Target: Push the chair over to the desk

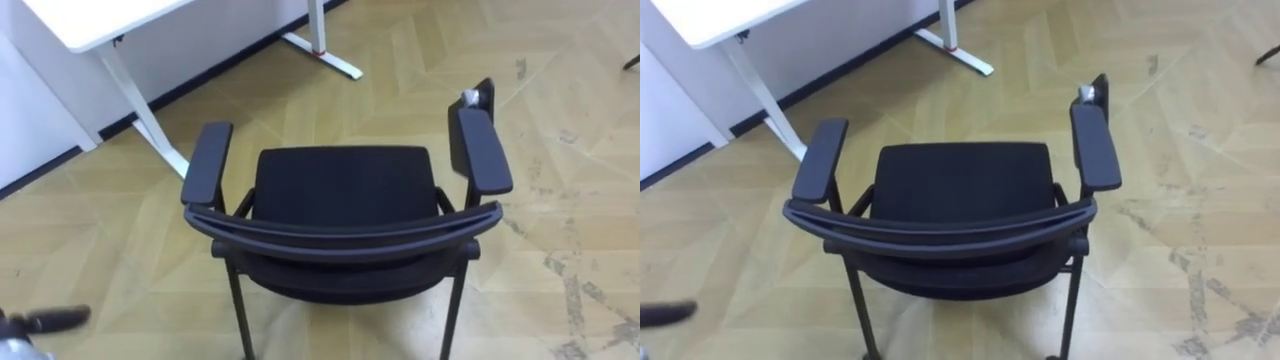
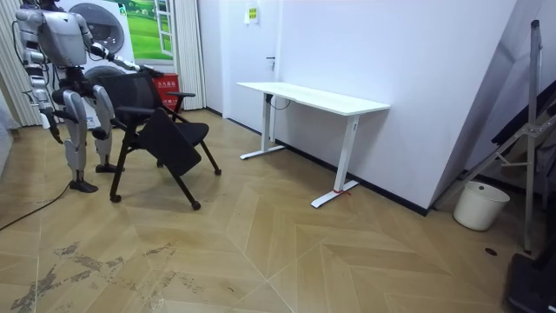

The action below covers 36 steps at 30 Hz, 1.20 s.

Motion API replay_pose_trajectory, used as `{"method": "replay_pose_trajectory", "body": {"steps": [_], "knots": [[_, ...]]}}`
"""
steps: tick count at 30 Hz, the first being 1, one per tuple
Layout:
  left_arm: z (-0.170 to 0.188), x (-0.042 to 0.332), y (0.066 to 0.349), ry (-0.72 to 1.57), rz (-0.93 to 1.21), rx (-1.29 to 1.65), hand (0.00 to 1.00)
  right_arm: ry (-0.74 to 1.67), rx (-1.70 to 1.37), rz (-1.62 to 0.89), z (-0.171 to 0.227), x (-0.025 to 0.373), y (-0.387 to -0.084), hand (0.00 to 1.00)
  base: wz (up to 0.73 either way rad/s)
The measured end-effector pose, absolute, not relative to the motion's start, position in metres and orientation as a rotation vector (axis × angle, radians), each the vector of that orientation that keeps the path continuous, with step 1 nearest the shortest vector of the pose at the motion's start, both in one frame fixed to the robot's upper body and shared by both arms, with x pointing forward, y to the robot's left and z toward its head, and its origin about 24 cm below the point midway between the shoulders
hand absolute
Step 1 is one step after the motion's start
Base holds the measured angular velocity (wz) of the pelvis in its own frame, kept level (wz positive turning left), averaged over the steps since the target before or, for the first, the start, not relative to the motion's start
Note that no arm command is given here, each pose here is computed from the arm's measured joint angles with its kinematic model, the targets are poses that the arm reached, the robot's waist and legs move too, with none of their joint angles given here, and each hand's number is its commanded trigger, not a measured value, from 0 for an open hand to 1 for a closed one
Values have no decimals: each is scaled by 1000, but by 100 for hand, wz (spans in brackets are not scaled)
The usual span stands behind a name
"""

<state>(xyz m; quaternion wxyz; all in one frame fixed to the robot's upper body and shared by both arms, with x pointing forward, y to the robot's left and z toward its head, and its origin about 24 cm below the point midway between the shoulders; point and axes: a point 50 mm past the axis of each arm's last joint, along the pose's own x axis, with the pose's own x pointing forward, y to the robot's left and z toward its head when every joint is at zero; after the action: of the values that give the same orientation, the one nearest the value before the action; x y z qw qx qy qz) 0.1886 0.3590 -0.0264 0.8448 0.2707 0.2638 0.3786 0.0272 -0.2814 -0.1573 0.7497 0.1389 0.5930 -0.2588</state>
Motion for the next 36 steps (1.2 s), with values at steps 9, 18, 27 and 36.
{"method": "replay_pose_trajectory", "body": {"steps": [9, 18, 27, 36], "knots": [[30, 237, 328, 310, 526, 929, 0, 1290, 292, -520, -157, 31, -282, 0, 0], [85, 262, 283, 31, 348, 1251, 0, 1273, 283, -481, -156, 43, -281, 0, -1], [104, 281, 232, -60, 70, 1512, 0, 1275, 206, -447, -154, 45, -288, 0, -1], [119, 275, 212, -55, -108, 1556, 0, 1269, 177, -463, -151, 47, -294, 0, -3]]}}
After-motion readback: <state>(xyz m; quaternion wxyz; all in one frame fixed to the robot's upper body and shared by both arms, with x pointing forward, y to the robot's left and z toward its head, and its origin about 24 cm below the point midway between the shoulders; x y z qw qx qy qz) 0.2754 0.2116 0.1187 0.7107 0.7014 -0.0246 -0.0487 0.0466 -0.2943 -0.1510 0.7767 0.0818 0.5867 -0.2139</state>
